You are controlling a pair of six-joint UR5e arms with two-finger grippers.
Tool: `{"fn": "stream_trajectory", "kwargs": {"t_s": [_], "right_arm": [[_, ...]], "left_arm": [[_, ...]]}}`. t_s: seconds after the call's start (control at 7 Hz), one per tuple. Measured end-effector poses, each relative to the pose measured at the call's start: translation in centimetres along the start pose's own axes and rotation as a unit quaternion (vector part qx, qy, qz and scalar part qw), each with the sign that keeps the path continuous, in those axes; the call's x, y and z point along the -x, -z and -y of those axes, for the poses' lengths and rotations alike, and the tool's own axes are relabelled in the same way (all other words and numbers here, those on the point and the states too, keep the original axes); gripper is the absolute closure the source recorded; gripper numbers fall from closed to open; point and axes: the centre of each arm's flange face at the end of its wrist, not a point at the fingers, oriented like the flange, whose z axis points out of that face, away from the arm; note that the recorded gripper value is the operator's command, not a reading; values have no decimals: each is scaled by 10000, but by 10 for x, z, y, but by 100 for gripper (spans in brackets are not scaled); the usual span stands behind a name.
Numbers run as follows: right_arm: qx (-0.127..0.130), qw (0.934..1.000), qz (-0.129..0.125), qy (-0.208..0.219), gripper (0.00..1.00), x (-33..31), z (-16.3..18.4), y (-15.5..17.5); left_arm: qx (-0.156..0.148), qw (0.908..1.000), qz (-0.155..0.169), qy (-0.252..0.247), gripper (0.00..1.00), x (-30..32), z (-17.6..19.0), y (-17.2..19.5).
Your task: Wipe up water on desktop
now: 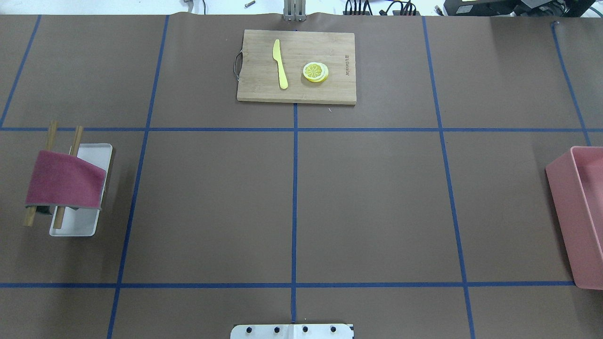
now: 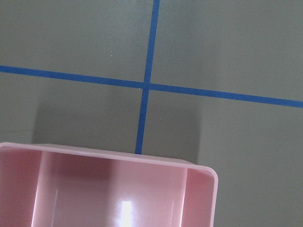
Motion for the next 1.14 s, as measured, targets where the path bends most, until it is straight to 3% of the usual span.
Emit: {"fn": "stream_trajectory", "kwargs": {"t_s": [0.43, 1.14], "right_arm": [[28, 10000, 22, 7, 0, 1, -2, -2], [29, 9997, 256, 5, 0, 6, -4, -3]], "left_arm": [[-42, 10000, -45, -65, 2, -4, -1, 2], [-145, 9977, -611, -270, 2, -12, -10, -8]]}}
